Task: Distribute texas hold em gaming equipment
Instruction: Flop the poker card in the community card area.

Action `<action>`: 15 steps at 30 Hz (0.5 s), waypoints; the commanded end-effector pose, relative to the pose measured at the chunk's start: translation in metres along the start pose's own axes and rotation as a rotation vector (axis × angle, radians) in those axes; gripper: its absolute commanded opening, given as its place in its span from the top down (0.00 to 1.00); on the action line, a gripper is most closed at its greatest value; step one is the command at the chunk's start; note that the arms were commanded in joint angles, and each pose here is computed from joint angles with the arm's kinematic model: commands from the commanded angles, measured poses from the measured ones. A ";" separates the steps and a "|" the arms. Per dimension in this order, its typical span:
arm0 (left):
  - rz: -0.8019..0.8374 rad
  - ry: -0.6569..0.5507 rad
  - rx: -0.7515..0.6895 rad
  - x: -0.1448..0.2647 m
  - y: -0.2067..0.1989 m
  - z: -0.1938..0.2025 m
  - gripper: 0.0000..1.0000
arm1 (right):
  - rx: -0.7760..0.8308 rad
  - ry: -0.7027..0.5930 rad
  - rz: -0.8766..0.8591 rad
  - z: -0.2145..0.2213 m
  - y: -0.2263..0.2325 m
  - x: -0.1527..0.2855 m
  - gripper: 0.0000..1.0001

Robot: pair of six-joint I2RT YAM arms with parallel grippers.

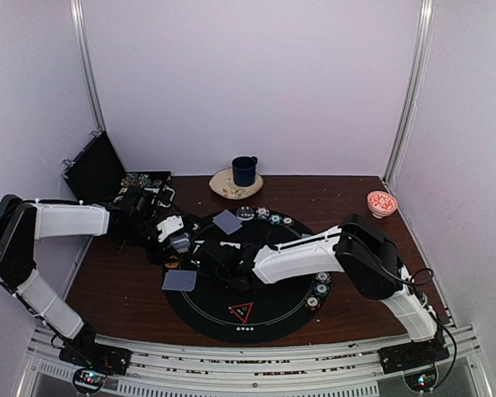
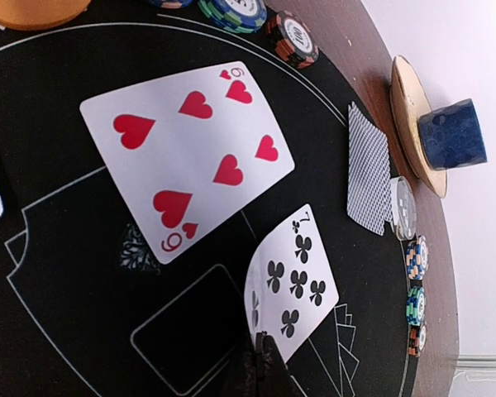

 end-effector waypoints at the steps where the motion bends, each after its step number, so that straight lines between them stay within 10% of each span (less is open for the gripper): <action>1: -0.030 -0.050 -0.006 0.005 0.010 -0.012 0.66 | 0.025 -0.022 -0.029 -0.004 0.003 0.002 1.00; 15: -0.027 -0.048 -0.003 0.004 0.010 -0.011 0.66 | 0.095 -0.073 -0.061 0.003 0.009 -0.001 1.00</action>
Point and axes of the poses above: each gripper's point midway between its finger pads, its own x axis back along the fingers, its own y axis along the line the jaws close on, z = x × y, the point moved 7 cm from there along x, back along the fingers, and after that the axes turned 3 degrees about -x, right-handed, at the moved point
